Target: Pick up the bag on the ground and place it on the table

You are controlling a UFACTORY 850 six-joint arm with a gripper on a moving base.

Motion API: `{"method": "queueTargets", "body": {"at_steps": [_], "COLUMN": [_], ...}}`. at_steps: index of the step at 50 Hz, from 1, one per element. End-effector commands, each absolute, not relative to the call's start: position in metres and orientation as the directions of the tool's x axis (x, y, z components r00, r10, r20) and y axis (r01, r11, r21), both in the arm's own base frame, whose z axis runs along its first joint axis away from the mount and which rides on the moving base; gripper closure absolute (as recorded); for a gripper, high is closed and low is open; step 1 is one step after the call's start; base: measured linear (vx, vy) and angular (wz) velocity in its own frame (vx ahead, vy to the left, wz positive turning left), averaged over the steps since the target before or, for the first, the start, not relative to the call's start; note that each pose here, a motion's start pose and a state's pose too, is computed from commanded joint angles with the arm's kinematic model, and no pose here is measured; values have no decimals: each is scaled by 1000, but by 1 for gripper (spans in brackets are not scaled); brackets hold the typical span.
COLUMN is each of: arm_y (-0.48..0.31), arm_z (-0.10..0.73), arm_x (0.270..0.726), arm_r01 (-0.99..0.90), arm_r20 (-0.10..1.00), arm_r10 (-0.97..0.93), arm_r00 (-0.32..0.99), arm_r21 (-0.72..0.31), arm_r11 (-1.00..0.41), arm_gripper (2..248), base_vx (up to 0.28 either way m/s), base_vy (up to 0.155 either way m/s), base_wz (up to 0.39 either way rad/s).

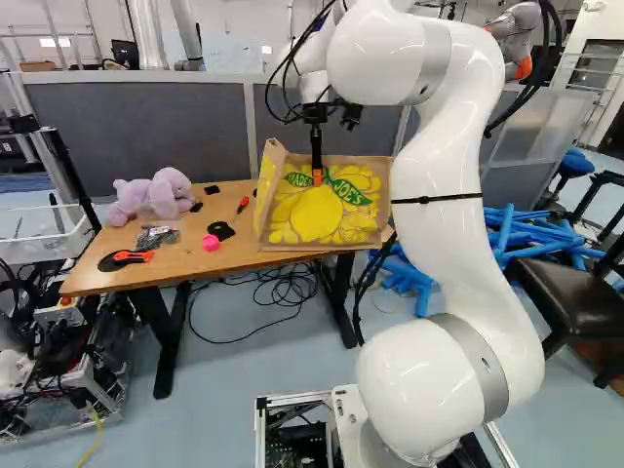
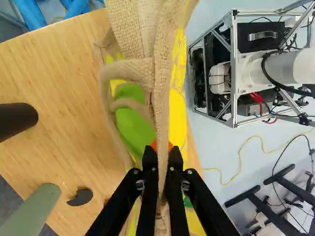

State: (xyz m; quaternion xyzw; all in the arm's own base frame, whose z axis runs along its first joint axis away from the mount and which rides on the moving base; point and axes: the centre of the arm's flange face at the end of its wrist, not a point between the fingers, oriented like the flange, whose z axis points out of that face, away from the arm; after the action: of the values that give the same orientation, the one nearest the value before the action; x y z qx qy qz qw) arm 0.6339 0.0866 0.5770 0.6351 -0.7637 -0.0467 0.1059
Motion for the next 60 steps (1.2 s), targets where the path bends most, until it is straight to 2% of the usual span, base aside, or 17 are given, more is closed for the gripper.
{"method": "queueTargets", "body": {"at_steps": [11, 12, 17, 18, 22, 23, 27, 28, 32, 33, 38, 39, 60], "arm_y": [87, 87, 87, 87, 87, 87, 87, 87, 87, 87, 87, 87, 86], "arm_z": [577, 577, 577, 577, 577, 577, 577, 577, 577, 577, 577, 577, 590], "arm_x": [634, 634, 634, 634, 634, 634, 634, 634, 634, 634, 634, 634, 629], "arm_r01": [-960, -960, -960, -960, -960, -960, -960, -960, -960, -960, -960, -960, -964], "arm_r20": [102, 102, 102, 102, 102, 102, 102, 102, 102, 102, 102, 102, 96], "arm_r10": [-980, -980, -980, -980, -980, -980, -980, -980, -980, -980, -980, -980, -980], "arm_r00": [-171, -171, -171, -171, -171, -171, -171, -171, -171, -171, -171, -171, -173], "arm_r21": [206, 206, 206, 206, 206, 206, 206, 206, 206, 206, 206, 206, 188], "arm_r11": [189, 189, 189, 189, 189, 189, 189, 189, 189, 189, 189, 189, 188], "arm_gripper": [219, 186, 186, 151, 151, 115, 115, 79, 79, 42, 42, 6, 3], "base_vx": [0, 0, 0, 0, 0, 0, 0, 0, 0, 0, 0, 0, 0], "base_vy": [0, 0, 0, 0, 0, 0, 0, 0, 0, 0, 0, 0, 0], "base_wz": [0, 0, 0, 0, 0, 0, 0, 0, 0, 0, 0, 0, 0]}}
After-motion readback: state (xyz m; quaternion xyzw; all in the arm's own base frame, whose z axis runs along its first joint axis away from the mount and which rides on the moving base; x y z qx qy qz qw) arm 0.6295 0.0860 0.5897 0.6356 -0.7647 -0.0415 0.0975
